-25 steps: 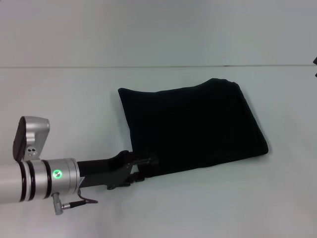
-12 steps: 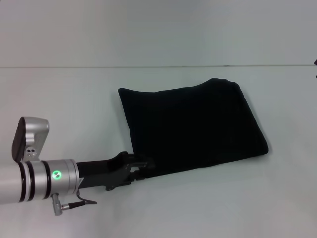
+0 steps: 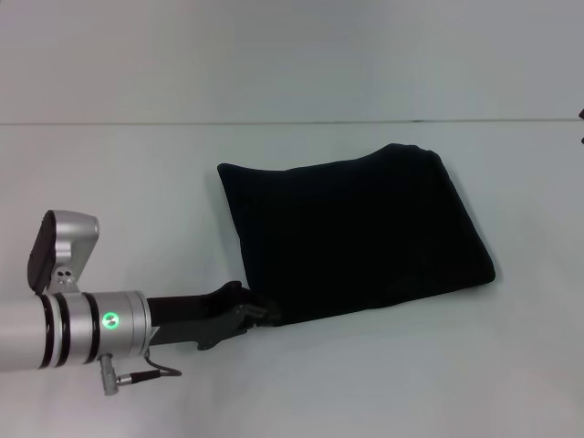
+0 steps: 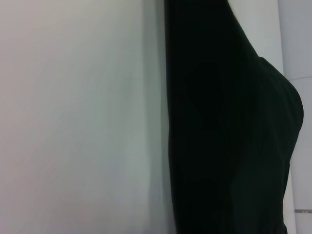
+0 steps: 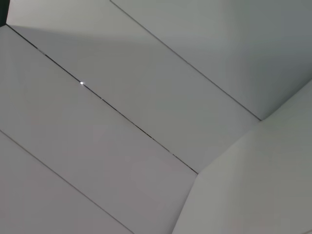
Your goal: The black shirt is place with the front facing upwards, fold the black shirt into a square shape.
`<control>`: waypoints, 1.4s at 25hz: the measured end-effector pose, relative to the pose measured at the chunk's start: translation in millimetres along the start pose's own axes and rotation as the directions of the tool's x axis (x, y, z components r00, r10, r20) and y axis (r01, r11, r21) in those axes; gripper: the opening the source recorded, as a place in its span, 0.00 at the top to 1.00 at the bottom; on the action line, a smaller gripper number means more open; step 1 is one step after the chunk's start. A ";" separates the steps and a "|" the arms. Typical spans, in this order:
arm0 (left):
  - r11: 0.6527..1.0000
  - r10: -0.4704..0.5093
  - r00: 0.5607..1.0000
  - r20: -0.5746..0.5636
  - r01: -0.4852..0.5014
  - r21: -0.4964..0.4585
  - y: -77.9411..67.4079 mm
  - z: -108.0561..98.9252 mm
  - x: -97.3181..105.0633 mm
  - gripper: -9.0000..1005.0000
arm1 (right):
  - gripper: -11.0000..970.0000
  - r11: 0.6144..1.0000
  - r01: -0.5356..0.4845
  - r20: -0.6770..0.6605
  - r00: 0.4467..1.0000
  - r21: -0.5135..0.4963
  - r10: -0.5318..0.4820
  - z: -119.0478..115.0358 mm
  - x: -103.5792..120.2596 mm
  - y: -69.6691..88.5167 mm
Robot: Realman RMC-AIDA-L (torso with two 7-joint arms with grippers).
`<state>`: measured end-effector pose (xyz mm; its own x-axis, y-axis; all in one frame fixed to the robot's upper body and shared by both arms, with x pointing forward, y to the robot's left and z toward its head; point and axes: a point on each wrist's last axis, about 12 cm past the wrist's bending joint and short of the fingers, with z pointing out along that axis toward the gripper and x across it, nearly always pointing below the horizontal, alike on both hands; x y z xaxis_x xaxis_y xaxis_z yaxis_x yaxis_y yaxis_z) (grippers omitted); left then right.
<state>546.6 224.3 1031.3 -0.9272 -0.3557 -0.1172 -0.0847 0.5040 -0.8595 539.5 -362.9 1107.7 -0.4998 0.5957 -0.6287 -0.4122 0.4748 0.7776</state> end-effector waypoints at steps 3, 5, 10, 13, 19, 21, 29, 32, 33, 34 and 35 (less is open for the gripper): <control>1.000 0.002 1.000 0.001 -0.002 -0.001 0.0 -1.0 -1.1 0.76 | 0.03 1.000 -0.002 0.005 1.000 0.001 0.002 -0.5 -0.4 -0.1; 1.000 0.002 1.000 0.001 -0.002 -0.002 0.5 -2.6 -1.6 0.80 | 0.03 1.000 -0.003 0.008 1.000 0.001 0.003 -0.8 -0.5 -0.2; 1.000 0.002 1.000 0.013 -0.002 -0.008 6.1 -12.7 -3.9 0.91 | 0.03 1.000 -0.012 0.009 1.000 -0.003 0.013 0.8 0.6 -0.4; 1.000 -0.012 0.999 0.039 0.012 -0.012 13.1 -23.2 -4.7 0.97 | 0.03 1.000 -0.014 0.013 1.000 -0.004 0.014 1.2 -0.1 -0.4; 0.999 -0.034 0.996 0.080 0.035 -0.003 24.4 -42.9 -0.3 0.94 | 0.03 1.000 -0.016 0.017 1.000 0.001 0.016 1.8 -0.5 -0.9; 0.999 -0.038 0.996 0.086 0.037 0.007 25.6 -46.5 0.8 0.93 | 0.03 1.000 -0.017 0.017 1.000 0.001 0.017 1.9 -0.4 -1.0; 0.997 0.053 0.998 0.038 -0.054 0.050 23.3 -62.5 -1.0 0.88 | 0.03 1.000 -0.012 -0.061 0.998 0.027 0.013 6.5 1.1 -3.0; 0.993 0.091 0.995 0.046 -0.094 0.076 25.0 -83.9 -3.2 0.86 | 0.03 0.999 0.008 -0.100 0.995 0.041 -0.004 8.1 -0.5 -3.6; 0.990 0.098 0.994 0.058 -0.103 0.093 25.5 -91.9 -3.6 0.84 | 0.03 0.999 0.025 -0.111 0.994 0.045 -0.020 8.3 -1.1 -3.7; 0.986 0.109 0.990 0.090 -0.119 0.116 27.1 -105.0 -4.2 0.82 | 0.03 0.998 0.047 -0.123 0.992 0.048 -0.041 8.0 -1.8 -3.8; 0.976 0.138 0.982 0.127 -0.157 0.151 25.8 -114.9 -3.8 0.80 | 0.03 0.996 0.073 -0.142 0.988 0.048 -0.066 8.1 -2.0 -3.3</control>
<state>506.0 329.1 1066.7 -0.8761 -0.3795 -0.2974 0.1182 0.4289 -0.8956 548.0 -360.5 1106.5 -0.5750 0.4649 -0.6733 -0.4103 0.5481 0.7288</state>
